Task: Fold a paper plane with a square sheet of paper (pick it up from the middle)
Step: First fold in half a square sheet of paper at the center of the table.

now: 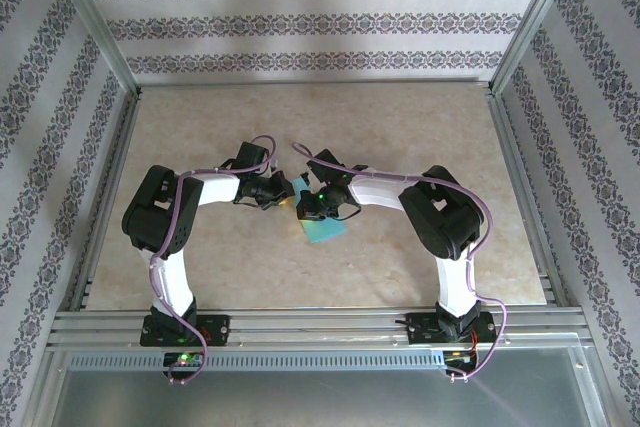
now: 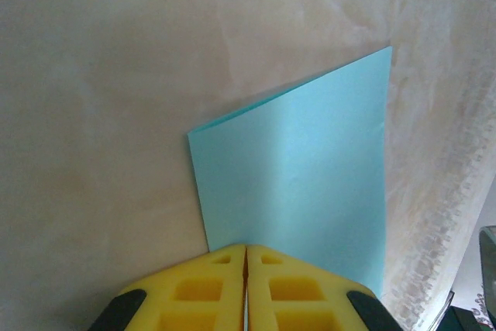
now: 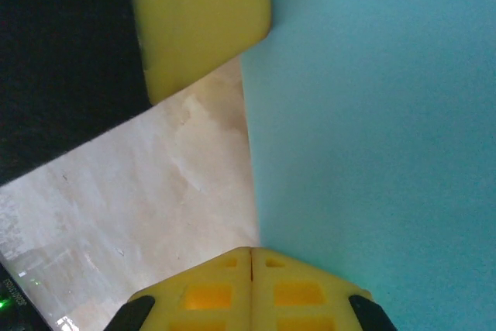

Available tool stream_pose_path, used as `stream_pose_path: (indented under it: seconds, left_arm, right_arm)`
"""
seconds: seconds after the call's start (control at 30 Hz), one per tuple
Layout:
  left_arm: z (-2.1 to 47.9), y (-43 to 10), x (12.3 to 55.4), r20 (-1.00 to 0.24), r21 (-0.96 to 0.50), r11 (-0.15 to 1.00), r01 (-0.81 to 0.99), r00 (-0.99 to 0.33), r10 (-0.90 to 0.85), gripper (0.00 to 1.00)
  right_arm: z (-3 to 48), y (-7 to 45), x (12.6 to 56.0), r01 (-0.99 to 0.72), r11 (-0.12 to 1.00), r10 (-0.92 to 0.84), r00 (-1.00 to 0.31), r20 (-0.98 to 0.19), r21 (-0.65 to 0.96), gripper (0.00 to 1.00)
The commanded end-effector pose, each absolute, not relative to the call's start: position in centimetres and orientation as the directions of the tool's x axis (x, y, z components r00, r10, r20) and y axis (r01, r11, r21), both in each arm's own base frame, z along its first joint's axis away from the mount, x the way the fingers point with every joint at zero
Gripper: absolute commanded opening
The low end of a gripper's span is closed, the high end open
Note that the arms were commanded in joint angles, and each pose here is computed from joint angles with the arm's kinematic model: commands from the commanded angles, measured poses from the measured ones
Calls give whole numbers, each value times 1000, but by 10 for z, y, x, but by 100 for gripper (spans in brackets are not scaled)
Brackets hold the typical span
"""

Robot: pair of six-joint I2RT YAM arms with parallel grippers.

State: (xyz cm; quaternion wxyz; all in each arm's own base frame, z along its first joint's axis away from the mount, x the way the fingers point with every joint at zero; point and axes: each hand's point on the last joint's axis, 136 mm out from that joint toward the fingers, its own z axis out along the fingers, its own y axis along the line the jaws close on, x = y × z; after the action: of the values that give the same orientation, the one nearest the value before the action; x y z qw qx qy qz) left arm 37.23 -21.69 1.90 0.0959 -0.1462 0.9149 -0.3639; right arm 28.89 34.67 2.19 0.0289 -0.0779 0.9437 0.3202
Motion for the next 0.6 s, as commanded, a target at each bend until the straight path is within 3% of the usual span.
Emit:
stream_pose_path:
  seconds: [0.0,0.57]
  left_arm:
    - [-1,-207,369,-46,-632,732,-254,-931,-363,9]
    - [-15,-194,363,-37,-556,777,-295,-925,-377,8]
  right_arm:
    - [18,356,283,-170,774,-150,-985,-84,610,1]
    - [15,327,228,-172,788,-215,-977,2,591,2]
